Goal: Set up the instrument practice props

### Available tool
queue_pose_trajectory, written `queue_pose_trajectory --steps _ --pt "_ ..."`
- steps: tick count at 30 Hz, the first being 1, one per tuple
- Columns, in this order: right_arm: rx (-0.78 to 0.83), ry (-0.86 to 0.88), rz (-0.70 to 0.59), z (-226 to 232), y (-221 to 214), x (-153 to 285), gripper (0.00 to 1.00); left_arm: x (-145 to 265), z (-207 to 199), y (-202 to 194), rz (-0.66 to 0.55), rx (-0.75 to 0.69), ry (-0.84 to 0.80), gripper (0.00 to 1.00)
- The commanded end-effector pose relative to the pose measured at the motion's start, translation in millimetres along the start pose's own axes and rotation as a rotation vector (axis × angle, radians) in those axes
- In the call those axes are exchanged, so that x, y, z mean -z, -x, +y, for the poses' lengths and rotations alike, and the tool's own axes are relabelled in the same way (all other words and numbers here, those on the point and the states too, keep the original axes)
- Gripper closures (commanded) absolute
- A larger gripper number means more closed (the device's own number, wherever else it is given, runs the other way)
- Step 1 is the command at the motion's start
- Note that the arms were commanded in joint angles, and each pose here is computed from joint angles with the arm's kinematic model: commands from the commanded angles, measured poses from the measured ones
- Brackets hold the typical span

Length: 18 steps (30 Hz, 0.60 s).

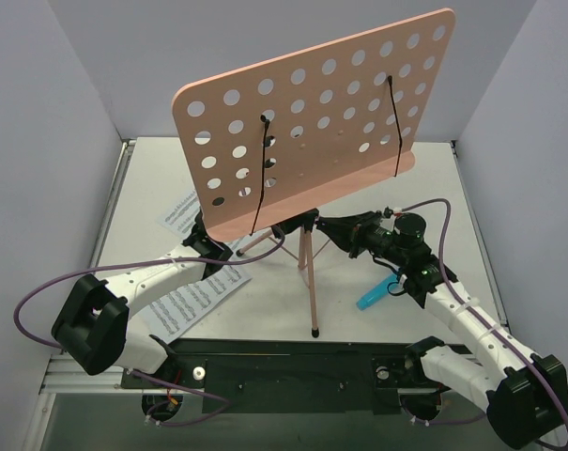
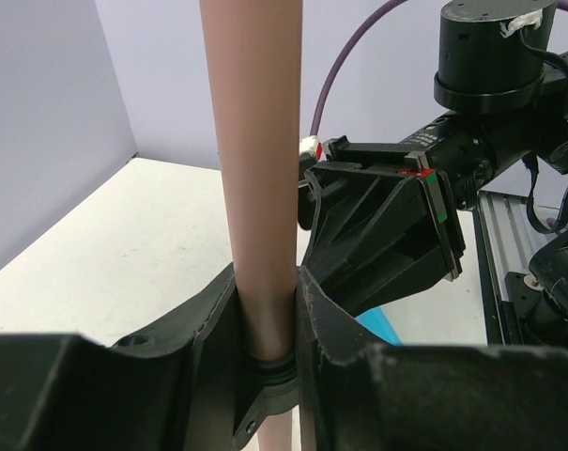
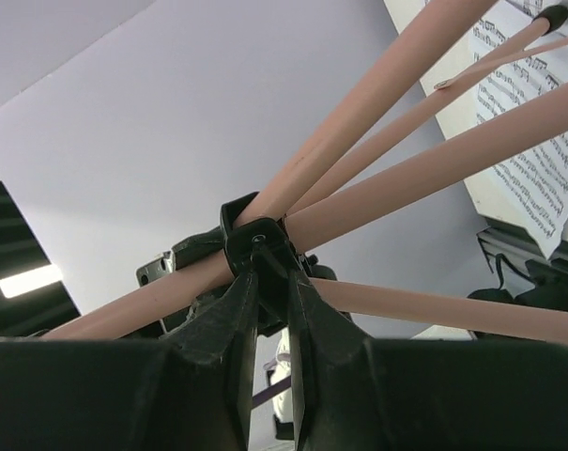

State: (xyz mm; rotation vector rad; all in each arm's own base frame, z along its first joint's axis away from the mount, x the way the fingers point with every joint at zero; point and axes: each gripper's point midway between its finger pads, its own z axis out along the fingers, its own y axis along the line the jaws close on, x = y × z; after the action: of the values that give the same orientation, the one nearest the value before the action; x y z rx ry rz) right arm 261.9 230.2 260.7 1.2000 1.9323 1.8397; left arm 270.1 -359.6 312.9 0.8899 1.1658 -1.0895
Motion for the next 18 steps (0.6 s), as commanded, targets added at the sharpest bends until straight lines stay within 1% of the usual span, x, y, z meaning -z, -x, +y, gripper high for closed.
queue_pose_trajectory --steps 1,5,7,8,9,10,11,12,14,15,18 --pt "-0.255 0.006 -0.101 8 25 -7 1.0 7 -23 -37 0.1 0.041 -0.121 1.0" --pt "-0.211 0.031 -0.127 19 23 0 1.0 7 -24 -38 0.103 0.041 -0.121 1.0" --pt "-0.109 0.049 -0.153 23 28 3 0.86 8 -24 -37 0.104 0.037 -0.121 1.0" --pt "-0.057 0.036 -0.162 23 29 4 0.72 7 -23 -39 0.107 0.038 -0.12 1.0" --pt "-0.022 0.031 -0.161 22 29 5 0.66 7 -23 -38 0.107 0.038 -0.119 1.0" --pt "0.038 0.031 -0.164 22 29 6 0.55 7 -23 -39 0.11 0.039 -0.12 1.0" --pt "0.057 0.03 -0.162 22 30 7 0.52 7 -23 -39 0.11 0.039 -0.123 1.0" --pt "0.097 0.023 -0.164 19 31 7 0.46 7 -23 -40 0.113 0.041 -0.124 1.0" --pt "0.165 0.011 -0.16 15 33 8 0.39 6 -23 -40 0.113 0.043 -0.129 1.0" --pt "0.19 0.007 -0.15 14 33 8 0.38 5 -23 -40 0.112 0.043 -0.134 1.0" --pt "0.415 -0.004 -0.127 10 33 10 0.38 4 -24 -40 0.111 0.043 -0.137 1.0"
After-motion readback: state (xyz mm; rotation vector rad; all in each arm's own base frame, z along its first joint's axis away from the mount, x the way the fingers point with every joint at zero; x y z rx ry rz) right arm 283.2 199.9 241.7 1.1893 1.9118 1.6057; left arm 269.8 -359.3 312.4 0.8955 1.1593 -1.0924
